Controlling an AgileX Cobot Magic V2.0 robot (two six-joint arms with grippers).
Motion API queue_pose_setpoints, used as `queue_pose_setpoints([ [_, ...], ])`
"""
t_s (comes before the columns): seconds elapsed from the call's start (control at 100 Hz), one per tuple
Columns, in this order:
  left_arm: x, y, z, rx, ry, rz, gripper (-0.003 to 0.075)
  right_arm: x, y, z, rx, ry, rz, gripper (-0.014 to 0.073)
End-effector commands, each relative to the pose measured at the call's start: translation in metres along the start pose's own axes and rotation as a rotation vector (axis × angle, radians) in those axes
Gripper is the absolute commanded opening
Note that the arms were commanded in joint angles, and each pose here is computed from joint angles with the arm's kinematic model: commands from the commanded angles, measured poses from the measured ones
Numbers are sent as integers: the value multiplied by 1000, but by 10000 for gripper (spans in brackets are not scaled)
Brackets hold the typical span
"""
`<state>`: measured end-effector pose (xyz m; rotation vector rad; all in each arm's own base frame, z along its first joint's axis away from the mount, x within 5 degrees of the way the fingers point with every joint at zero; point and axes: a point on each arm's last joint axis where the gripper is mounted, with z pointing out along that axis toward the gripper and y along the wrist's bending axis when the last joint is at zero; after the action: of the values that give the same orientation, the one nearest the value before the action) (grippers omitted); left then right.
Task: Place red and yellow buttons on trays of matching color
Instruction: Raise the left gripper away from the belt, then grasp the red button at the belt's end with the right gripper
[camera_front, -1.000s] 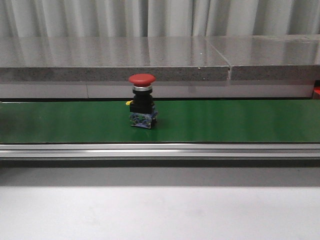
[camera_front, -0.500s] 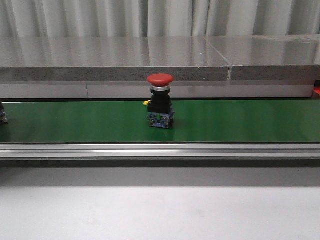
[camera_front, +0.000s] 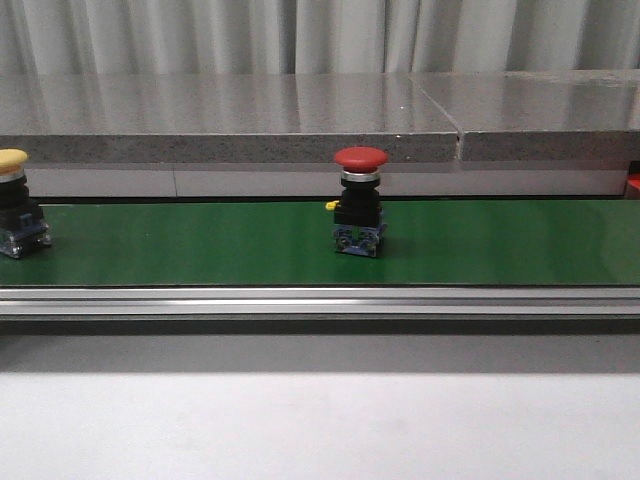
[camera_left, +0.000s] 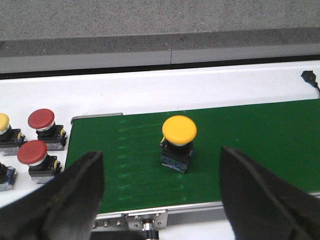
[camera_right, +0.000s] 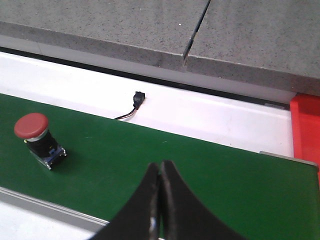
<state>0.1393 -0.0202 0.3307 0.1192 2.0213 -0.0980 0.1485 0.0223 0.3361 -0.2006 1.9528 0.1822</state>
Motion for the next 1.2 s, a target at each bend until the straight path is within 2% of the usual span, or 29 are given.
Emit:
queue_pose_setpoints([
  [0.0, 0, -2, -13, 19, -116, -16, 377, -14, -2, -5, 28, -99, 0, -66],
  [0.13, 16, -1, -20, 20, -132, -16, 223, -14, -2, -5, 29, -101, 0, -66],
  [0.34, 20, -1, -22, 21, -144, -16, -21, -15, -2, -5, 31, -106, 0, -65],
  [0.41, 20, -1, -22, 21, -145, -16, -19, -14, -2, -5, 28, -100, 0, -48],
  [0.5, 20, -1, -22, 21, -145, -16, -19, -13, -2, -5, 24, -91, 0, 46],
  [0.55, 20, -1, -22, 21, -145, -16, -19, -13, -1, -4, 21, -84, 0, 132],
  [0.72, 20, -1, -22, 21, -145, -16, -19, -12, -1, -4, 17, -78, -1, 531],
  [0.79, 20, -1, -22, 21, -145, -16, -19, -12, -1, -4, 17, -78, 1, 628],
  [0.85, 20, -1, -22, 21, -145, -16, -19, -12, 0, -4, 11, -77, 10, 657],
  [0.95, 20, -1, -22, 21, -145, -16, -19, -10, 0, -1, -4, -37, 13, 656],
  [1.19, 20, -1, -22, 21, -145, -16, -19, 5, -4, 34, -37, 152, 40, 656],
])
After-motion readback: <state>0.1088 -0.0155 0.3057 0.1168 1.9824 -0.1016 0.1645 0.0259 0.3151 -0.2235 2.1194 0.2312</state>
